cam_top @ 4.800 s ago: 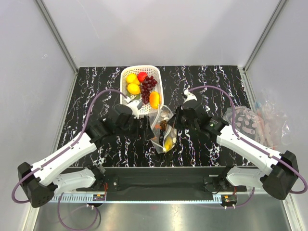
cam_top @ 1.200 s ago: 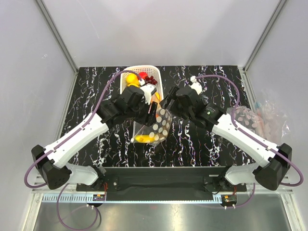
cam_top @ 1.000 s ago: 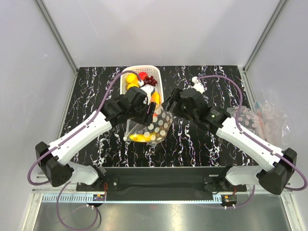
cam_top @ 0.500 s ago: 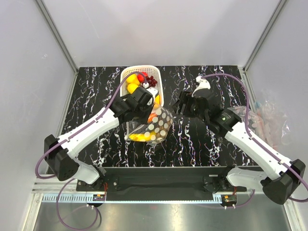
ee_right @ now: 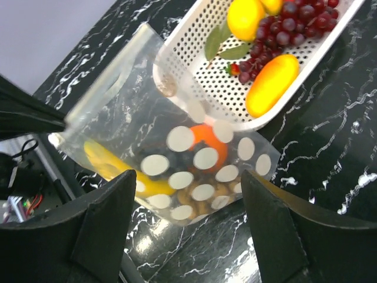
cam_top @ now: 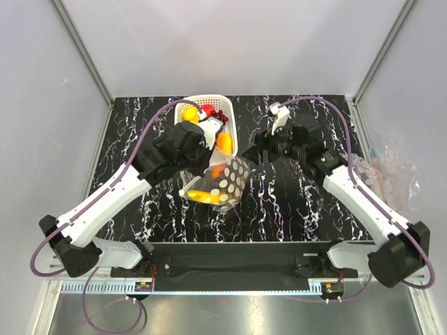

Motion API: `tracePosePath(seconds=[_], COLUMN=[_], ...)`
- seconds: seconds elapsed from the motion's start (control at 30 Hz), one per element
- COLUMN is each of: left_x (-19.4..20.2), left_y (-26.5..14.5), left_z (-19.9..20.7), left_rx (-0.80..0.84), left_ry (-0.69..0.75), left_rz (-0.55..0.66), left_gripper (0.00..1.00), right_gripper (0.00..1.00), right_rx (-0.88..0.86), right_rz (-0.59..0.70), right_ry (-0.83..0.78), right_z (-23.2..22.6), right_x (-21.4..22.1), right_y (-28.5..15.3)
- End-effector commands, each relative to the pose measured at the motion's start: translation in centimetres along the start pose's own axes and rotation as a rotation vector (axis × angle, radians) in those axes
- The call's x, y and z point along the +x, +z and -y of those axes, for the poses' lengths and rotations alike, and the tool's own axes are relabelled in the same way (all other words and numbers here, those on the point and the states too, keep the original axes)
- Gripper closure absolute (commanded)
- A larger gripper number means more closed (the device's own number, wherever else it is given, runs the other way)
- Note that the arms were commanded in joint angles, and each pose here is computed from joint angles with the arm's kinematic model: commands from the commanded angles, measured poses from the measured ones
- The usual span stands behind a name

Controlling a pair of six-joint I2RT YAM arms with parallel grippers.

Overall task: Place the food in the zip-top bag and seal the zipper
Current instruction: Zip the zipper food storage bag at the center of the board.

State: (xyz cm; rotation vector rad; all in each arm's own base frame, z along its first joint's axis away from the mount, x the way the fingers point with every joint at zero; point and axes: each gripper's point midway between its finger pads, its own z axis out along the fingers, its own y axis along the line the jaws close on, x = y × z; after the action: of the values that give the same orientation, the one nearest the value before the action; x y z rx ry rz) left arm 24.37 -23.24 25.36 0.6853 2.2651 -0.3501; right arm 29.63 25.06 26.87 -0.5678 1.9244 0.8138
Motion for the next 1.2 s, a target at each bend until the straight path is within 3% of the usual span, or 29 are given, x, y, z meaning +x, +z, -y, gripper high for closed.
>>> tracePosePath(seconds=[0.0, 0.17, 0.37, 0.5, 0.63, 1.0, 1.1, 1.13, 1.17], left_x=[-1.8, -0.8, -0.6, -0.6, 0.8, 2.8, 3.2, 3.2, 3.2], left_y=[-2.1, -1.6, -1.5, -1.8, -1.1, 0.5, 0.7, 0.7, 0.6], left_z=[0.2, -0.4, -0.1, 0.2, -0.5, -1.5, -2.4, -2.8, -3.1], left_rx=[0.03, 0.001, 0.026, 0.049, 0.016, -0.043, -0.094, -0.12, -0.134], left_ry=[0.051, 0.077, 0.1, 0.112, 0.125, 0.124, 0.123, 0.114, 0.107], left_rz=[0.085, 0.047, 0.041, 0.068, 0.03, -0.045, -0.068, -0.068, -0.071], left_gripper=[1.0, 1.0, 1.0, 1.0, 1.0, 1.0, 1.0, 1.0, 1.0], right_gripper=[0.22, 0.18, 0.17, 0.14, 0.15, 0.13, 0.23, 0.41, 0.51], right_rx=[-0.218, -0.404, -0.568, -0.598, -0.622, -0.625, -0.619, -0.623, -0.625], right_rz=[0.024, -0.008, -0.111, -0.127, -0.146, -0.258, -0.283, -0.286, -0.275], right_ry=[-0.061, -0.142, -0.107, -0.088, -0.076, -0.079, -0.093, -0.09, -0.083], right_z=[-0.2, -1.4, -1.7, -0.9, -0.7, -1.7, -2.2, -2.3, -2.4], right_x=[-1.5, -1.6, -0.1, 0.9, 0.8, 5.3, 6.3, 6.6, 6.3], right_y=[1.2, 2.9, 5.7, 7.6, 9.4, 15.2, 16.1, 16.2, 16.2])
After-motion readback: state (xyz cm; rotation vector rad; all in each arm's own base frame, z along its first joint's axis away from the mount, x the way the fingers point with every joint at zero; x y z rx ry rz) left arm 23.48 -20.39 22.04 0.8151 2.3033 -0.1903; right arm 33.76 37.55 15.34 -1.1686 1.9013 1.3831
